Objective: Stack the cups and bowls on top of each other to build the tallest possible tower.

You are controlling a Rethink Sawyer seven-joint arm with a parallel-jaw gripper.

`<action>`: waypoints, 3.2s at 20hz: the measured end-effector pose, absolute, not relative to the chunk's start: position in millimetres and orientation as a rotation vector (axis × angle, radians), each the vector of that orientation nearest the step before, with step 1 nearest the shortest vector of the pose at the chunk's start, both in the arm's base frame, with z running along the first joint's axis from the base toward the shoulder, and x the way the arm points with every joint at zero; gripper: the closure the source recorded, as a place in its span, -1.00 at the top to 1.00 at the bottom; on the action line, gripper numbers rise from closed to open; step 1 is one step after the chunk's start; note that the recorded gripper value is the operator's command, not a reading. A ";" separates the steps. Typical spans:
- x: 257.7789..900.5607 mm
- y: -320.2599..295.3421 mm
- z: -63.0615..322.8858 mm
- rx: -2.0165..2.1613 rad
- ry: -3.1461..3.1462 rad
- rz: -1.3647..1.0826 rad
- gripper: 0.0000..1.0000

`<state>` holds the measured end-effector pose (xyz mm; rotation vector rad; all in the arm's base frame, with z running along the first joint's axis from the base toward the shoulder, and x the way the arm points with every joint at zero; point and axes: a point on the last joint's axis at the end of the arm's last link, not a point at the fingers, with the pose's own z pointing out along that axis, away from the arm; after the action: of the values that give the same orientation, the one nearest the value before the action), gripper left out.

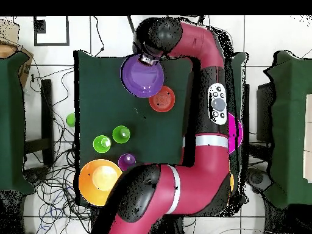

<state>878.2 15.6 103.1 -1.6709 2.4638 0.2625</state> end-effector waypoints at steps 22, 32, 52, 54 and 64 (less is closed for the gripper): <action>848.5 4.0 39.7 -1.972 2.881 0.338 -1.00; 856.7 -2.6 17.0 -2.012 2.935 0.445 -1.00; 897.9 45.2 39.3 -2.047 2.637 0.626 -1.00; 900.6 45.4 41.5 -2.065 2.619 0.620 -1.00; 921.7 43.9 65.2 -2.231 2.407 0.597 -1.00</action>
<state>921.7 43.9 65.2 -2.2305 2.4074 0.5971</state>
